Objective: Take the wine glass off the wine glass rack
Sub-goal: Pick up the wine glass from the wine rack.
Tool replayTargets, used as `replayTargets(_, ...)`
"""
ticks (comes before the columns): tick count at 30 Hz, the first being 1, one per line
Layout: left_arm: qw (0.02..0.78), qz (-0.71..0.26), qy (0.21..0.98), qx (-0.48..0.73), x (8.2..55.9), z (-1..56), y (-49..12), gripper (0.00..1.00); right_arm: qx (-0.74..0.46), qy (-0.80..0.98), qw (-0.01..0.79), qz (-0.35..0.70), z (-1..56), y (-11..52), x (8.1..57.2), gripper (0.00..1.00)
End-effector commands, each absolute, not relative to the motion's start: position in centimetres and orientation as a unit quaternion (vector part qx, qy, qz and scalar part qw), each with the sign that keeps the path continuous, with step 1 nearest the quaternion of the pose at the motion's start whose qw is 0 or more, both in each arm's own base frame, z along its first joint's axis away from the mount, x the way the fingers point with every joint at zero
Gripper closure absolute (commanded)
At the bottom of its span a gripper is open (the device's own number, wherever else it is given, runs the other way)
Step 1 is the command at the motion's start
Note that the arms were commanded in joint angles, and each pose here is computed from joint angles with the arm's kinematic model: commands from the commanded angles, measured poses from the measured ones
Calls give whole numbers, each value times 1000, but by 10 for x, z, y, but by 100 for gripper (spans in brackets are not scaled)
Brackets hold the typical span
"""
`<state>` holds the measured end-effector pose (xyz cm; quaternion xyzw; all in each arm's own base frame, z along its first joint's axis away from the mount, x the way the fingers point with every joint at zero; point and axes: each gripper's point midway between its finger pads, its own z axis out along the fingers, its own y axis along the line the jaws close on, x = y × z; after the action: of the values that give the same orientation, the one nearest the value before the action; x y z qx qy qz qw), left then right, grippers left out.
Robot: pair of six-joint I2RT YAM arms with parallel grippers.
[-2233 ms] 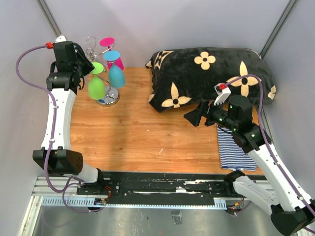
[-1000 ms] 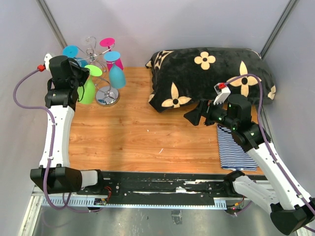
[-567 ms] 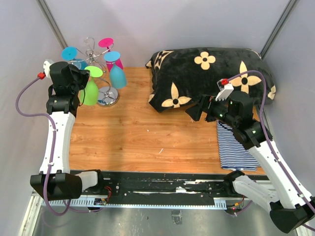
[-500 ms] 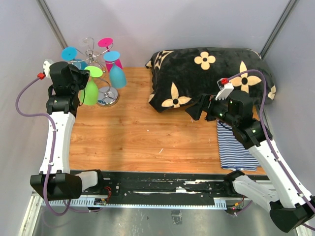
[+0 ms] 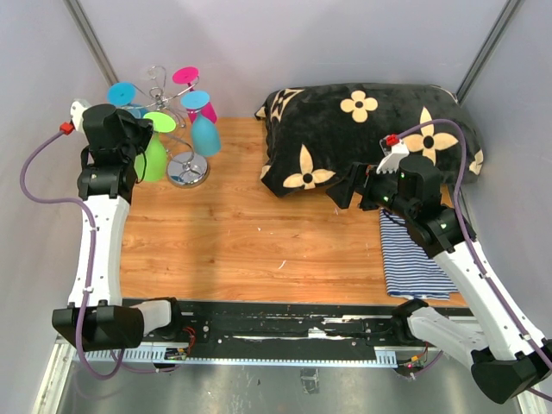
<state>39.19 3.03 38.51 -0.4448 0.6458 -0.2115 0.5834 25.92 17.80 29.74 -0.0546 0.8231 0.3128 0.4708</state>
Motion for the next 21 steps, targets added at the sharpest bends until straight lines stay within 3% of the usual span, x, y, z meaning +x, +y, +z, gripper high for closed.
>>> replayTargets(1, 607, -180, 650, -420, 388, 406, 38, 99, -54, 816, 488, 304, 310, 174, 262, 2)
replayTargets(21, 619, -113, 650, -426, 395, 410, 60, 99, -39, 816, 497, 292, 309, 167, 262, 2)
